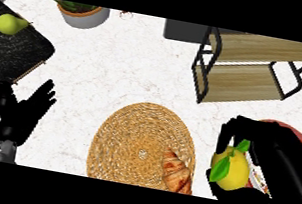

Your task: Pick the lemon from the placemat and place it in the tiered shelf

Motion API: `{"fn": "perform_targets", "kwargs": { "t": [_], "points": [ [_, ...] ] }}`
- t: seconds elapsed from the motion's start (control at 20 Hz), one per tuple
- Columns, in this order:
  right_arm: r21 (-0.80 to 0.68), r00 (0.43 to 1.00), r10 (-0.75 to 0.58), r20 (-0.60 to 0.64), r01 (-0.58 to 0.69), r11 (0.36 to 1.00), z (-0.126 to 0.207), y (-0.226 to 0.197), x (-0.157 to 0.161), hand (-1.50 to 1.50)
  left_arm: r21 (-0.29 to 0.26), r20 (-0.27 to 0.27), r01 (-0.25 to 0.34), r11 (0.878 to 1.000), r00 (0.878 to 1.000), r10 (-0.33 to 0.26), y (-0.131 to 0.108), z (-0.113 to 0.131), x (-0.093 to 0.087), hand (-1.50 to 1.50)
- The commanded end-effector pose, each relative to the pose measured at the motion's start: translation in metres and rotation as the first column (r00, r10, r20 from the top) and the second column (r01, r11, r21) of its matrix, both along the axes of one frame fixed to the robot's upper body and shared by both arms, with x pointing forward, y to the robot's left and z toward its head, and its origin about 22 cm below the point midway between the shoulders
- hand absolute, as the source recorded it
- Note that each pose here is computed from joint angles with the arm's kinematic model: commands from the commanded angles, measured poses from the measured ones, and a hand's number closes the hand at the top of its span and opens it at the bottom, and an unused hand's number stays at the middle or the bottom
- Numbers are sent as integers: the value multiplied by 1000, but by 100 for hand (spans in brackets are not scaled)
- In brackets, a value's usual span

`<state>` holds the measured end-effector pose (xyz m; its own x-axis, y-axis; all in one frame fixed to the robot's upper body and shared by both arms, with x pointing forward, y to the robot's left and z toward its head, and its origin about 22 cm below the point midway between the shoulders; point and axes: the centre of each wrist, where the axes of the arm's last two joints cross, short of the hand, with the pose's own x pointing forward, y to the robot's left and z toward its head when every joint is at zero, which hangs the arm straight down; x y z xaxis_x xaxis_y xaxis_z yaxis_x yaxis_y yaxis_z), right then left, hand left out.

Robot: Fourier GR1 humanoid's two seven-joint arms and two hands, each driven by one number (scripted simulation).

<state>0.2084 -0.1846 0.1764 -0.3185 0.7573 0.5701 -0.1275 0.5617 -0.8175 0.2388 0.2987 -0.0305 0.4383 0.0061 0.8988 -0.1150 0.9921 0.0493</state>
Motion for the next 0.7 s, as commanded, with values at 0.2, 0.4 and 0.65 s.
{"fn": "perform_targets", "kwargs": {
  "t": [0.2, 0.4, 0.65],
  "points": [
    [79, 984, -139, 112, 131, 988, 100, -44, -19, 150, 4, -10, 15, 1000, 1000, -15, 5, -4, -2, 0],
    [119, 972, -190, 136, 174, 978, 151, -72, 1, 150, 5, -13, 7, 1000, 1000, -7, 0, 0, 11, 0],
    [164, 953, -288, 96, 270, 949, 180, -91, 34, 150, 5, -4, 47, 999, 999, -47, -16, 20, 16, 0]
  ]
}}
